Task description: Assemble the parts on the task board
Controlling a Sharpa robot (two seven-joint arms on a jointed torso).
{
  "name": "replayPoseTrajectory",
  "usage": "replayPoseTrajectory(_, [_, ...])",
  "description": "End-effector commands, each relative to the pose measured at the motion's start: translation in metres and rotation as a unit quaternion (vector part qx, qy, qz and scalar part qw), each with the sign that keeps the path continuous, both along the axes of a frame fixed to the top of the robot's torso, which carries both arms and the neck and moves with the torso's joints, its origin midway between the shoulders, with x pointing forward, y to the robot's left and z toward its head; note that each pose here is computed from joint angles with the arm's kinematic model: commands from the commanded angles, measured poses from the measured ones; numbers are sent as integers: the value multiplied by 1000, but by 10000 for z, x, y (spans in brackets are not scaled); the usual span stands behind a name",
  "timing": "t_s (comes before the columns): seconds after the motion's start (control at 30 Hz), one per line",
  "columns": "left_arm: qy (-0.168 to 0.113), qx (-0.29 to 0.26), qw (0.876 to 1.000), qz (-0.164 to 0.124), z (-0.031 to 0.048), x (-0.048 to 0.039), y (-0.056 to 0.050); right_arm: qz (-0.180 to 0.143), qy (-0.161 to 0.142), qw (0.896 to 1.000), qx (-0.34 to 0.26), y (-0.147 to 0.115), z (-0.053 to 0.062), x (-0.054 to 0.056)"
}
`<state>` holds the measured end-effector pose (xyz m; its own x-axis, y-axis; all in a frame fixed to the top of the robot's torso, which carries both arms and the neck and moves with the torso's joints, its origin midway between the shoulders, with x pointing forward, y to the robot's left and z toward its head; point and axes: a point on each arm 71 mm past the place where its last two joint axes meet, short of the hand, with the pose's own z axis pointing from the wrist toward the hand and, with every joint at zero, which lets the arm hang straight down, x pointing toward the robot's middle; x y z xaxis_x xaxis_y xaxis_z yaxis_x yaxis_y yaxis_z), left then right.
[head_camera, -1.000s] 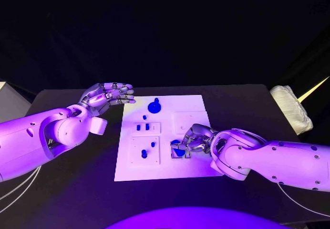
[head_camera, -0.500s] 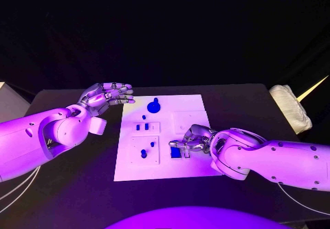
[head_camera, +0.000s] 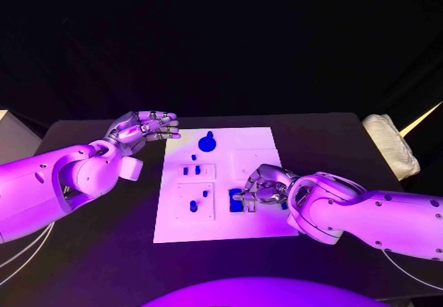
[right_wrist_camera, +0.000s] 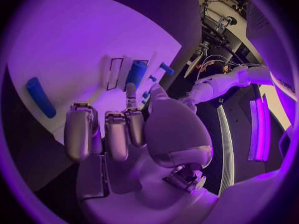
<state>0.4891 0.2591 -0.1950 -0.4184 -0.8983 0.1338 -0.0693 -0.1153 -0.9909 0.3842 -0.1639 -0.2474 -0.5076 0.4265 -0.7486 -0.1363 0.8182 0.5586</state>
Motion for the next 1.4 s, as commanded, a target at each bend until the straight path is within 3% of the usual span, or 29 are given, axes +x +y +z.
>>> replayPoseTrajectory(0.03, [-2, -4, 1000, -9, 6, -3, -14, 27, -54, 998, 28, -5, 81, -2])
replayPoseTrajectory(0.53, [-6, -6, 1000, -8, 10, -2, -21, -68, -53, 996, 3, -736, 174, 42])
replayPoseTrajectory(0.83, [-7, -8, 1000, -11, 12, -4, -47, -89, -29, 994, -50, -1003, 20, -26])
replayPoseTrajectory(1.1, [-7, -7, 1000, -13, 10, -10, -57, -92, -13, 992, -85, -1057, -142, -90])
replayPoseTrajectory(1.4, [-7, -7, 1000, -14, 7, -15, -55, -92, -4, 990, -102, -1043, -214, -95])
